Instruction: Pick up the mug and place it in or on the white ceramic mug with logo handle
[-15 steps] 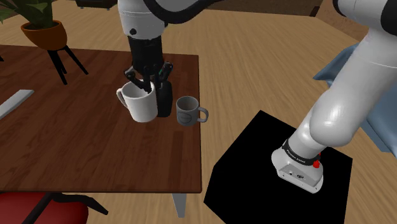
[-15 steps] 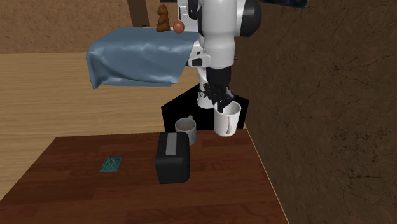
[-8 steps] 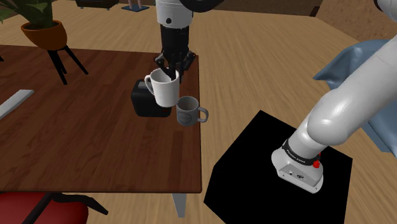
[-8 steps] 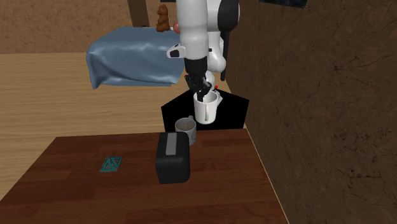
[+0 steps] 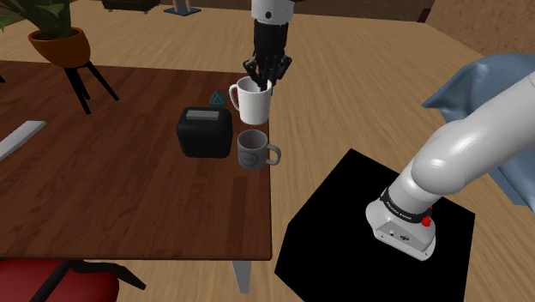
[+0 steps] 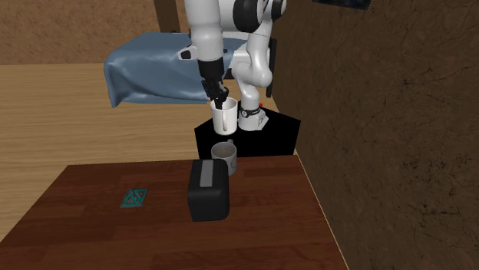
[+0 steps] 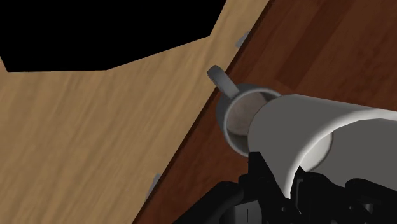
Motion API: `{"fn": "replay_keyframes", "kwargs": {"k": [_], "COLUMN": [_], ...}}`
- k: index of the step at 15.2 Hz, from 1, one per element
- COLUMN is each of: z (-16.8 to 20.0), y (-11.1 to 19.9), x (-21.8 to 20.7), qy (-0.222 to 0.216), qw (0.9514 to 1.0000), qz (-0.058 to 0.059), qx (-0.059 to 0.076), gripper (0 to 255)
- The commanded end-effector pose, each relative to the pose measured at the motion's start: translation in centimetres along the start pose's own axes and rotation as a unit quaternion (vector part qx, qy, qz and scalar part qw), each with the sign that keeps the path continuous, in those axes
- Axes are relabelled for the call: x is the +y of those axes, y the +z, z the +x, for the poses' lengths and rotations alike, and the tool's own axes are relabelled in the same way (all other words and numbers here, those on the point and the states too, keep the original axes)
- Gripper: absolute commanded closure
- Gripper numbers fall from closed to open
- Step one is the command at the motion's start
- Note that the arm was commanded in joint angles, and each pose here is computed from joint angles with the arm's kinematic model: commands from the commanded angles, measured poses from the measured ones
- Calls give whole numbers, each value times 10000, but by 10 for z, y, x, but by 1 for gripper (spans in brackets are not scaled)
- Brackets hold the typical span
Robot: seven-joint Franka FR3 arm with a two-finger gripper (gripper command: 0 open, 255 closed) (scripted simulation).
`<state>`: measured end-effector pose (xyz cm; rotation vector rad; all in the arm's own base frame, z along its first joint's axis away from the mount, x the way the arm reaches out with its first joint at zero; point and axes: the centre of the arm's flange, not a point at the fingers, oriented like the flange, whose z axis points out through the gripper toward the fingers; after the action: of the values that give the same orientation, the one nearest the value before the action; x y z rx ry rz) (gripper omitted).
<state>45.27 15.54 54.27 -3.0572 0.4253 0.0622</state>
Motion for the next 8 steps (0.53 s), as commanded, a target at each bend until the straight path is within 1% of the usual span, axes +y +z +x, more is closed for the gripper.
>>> {"fn": "replay_keyframes", "kwargs": {"k": [1,8], "z": [0,2], "y": [8,45], "x": [5,7], "qy": [-7,-7], "qw": [10000,10000], "qz": [2,2], "qx": [0,0], "gripper": [255,255]}}
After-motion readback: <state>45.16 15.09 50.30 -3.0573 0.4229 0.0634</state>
